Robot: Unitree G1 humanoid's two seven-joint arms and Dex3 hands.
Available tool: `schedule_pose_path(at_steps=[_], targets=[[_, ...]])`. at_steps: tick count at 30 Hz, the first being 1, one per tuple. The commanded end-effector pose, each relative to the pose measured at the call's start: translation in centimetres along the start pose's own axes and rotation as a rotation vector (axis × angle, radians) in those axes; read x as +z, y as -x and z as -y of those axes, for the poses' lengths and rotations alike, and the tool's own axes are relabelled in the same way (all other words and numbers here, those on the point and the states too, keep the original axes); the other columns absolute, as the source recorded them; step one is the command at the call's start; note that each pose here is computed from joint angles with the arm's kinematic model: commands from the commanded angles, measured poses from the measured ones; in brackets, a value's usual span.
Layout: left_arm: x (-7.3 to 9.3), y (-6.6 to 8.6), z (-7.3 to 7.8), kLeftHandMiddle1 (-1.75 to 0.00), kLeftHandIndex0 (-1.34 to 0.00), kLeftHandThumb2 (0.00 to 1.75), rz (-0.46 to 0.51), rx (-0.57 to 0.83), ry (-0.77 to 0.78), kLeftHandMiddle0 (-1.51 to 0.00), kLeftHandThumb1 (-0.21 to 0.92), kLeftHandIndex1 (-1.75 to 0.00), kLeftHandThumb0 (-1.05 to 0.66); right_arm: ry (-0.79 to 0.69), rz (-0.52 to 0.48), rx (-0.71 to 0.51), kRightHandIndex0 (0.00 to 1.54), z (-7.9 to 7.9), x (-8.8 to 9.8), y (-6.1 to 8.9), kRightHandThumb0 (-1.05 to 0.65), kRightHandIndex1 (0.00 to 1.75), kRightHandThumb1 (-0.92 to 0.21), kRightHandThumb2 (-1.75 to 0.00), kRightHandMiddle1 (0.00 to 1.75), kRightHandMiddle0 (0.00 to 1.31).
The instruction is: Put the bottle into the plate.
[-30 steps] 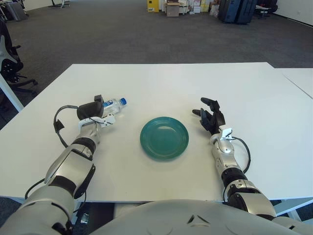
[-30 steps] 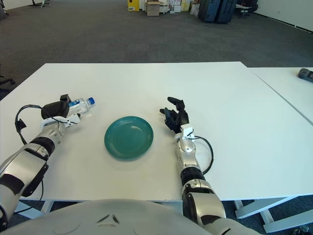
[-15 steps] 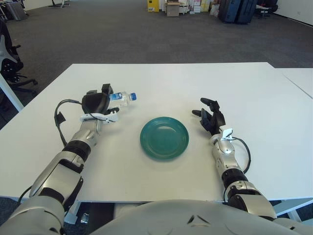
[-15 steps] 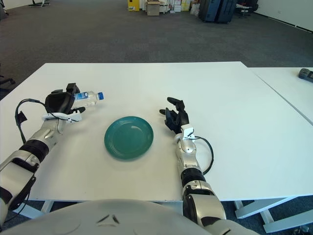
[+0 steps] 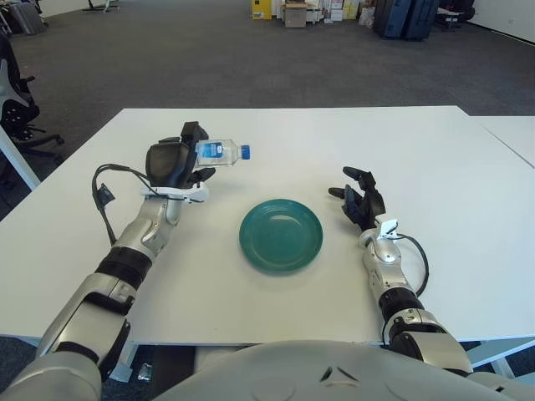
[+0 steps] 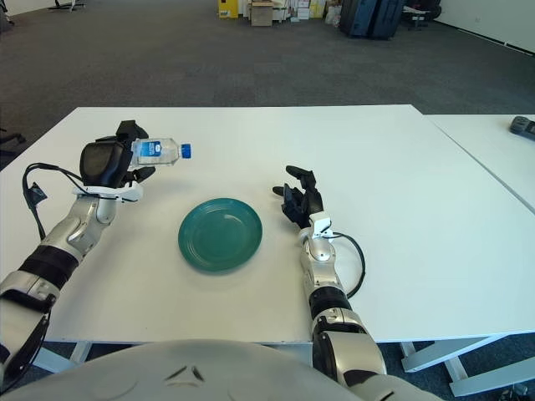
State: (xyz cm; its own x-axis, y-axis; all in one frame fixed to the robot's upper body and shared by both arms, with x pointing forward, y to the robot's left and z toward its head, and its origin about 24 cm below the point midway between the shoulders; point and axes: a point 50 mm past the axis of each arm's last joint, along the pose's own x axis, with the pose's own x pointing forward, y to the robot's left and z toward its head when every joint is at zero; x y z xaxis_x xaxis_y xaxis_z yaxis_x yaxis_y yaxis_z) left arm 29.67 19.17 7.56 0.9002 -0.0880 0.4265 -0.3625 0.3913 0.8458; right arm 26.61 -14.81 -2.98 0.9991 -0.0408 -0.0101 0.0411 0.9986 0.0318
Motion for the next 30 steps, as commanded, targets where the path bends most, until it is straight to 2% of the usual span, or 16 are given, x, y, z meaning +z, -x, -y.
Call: schedule_pose_path(at_steps=[1,9,18,22,30], targets=[[2.3,-0.6,-1.7,-1.75,-0.53,1.19,0.077,0.058,0.119,-1.14,0.41,-1.75,-0.43,-0.01,-0.133,-0.023,0.6,0.3,-2.6,2.1,-0.64,0.71,-0.92,-0.75,0.95,0.09],[4.6,-0.2,-2.2,-1.75,-0.53,1.19,0.148,0.036,0.234,-1.15,0.41,-1.75,-0.43,-0.01,-0.142,-0.02,0.6,0.3,-2.6,2.0,-0.66,0.72,-0.92,-0.75,0.95,0.08],[6.4,0.5,-2.3,-1.75,-0.52,1.18,0.236,-0.028,0.266,-1.14,0.42,-1.75,-0.43,-0.019,-0.145,-0.015,0.59,0.2,-2.7,2.0,-0.66,0.72,-0.92,-0.75,0.95,0.07],[7.6,1.6,-1.8,-1.75,-0.52,1.18,0.28,-0.08,0.289,-1.14,0.42,-1.75,-0.43,-0.029,-0.144,-0.013,0.59,0.2,-2.7,2.0,-0.65,0.72,-0.92,-0.74,0.95,0.07],[8.5,2.3,-0.7,-1.75,-0.53,1.19,0.325,-0.211,0.285,-1.14,0.41,-1.75,-0.43,-0.041,-0.141,-0.009,0.58,0.2,-2.6,1.9,-0.64,0.71,-0.92,-0.73,0.94,0.06]])
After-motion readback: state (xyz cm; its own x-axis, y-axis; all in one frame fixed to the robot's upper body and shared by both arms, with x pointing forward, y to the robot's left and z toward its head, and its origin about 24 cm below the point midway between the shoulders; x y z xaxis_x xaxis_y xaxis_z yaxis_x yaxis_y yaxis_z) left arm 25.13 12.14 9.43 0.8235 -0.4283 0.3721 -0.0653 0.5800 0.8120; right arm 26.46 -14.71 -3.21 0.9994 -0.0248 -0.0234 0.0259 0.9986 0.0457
